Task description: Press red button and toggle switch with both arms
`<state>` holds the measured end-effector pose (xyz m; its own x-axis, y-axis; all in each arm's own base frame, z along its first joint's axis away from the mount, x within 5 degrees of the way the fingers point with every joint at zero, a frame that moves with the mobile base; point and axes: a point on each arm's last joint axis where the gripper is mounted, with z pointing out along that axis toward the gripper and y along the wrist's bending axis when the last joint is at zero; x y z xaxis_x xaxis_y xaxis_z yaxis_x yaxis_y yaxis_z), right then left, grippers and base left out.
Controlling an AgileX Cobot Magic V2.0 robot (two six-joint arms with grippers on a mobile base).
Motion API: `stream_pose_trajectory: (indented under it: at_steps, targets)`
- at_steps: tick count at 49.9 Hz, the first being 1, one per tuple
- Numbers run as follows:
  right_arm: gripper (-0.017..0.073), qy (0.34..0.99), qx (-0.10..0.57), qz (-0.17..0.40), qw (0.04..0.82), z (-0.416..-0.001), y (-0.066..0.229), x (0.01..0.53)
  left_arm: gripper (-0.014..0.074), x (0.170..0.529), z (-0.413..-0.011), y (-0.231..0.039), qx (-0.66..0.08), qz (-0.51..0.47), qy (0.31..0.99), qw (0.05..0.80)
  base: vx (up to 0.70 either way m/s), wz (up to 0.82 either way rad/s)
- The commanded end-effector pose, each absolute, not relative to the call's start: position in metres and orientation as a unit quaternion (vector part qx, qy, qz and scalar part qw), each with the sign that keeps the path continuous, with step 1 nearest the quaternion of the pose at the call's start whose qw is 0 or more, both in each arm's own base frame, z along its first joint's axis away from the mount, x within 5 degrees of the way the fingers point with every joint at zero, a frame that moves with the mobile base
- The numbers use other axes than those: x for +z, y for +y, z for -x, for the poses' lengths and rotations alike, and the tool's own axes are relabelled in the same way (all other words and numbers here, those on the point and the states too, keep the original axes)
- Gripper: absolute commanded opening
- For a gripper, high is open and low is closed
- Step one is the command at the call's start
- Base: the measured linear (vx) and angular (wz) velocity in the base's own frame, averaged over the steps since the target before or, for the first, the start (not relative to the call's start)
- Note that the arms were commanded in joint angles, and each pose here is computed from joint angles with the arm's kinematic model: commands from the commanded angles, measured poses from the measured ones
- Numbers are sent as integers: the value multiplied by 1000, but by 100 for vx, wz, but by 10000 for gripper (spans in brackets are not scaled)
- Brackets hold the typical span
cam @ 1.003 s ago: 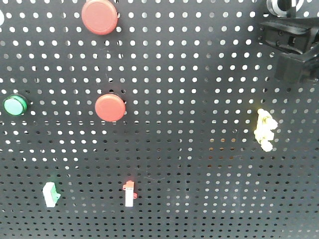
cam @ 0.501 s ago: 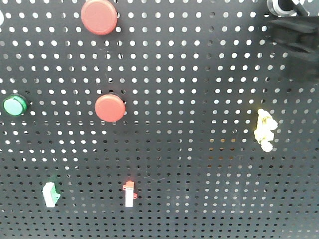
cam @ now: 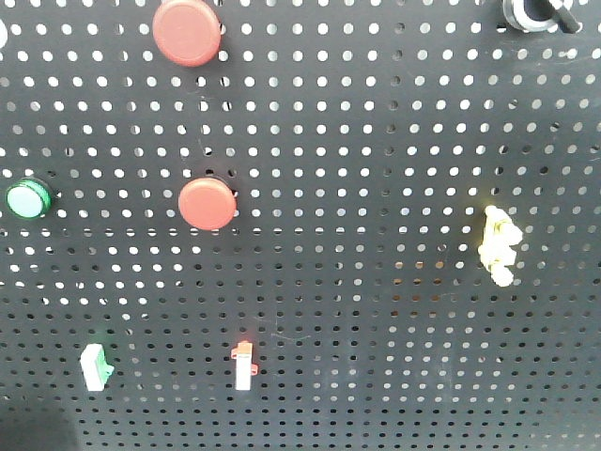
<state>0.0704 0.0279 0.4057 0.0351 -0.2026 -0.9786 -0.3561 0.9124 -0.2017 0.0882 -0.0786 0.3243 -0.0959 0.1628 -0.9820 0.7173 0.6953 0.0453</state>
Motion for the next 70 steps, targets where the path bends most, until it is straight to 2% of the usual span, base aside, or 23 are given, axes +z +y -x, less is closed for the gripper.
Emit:
stream_pose_trajectory:
  at_steps: [1,13,23,34,57,62,66,70]
  targets:
    - [-3,661,44,180,727,-47,17,395,2,331,-73,-67,-231,-301,674,634,0,0]
    - [-3,661,33,163,732,9,-4,336,2,315,-33,-47,-237,-308,634,669,0,0]
    - [-3,673,30,162,721,-1,-1,334,2,318,-37,-39,-197,-278,610,715,0,0]
    - [-3,692,75,148,702,-2,3,331,2,315,-35,-41,-202,-293,617,702,0,0]
    - [-3,694,75,148,701,-2,3,330,2,314,-36,-41,-200,-293,618,702,0,0]
    - [-3,694,75,148,701,-2,3,330,2,304,-39,-39,-149,-307,625,702,0,0]
    - [-3,694,75,148,701,-2,3,330,2,291,-44,-32,-60,-314,635,703,0,1]
    - [-3,694,75,148,701,-2,3,330,2,272,-48,-25,-32,-259,663,701,0,0]
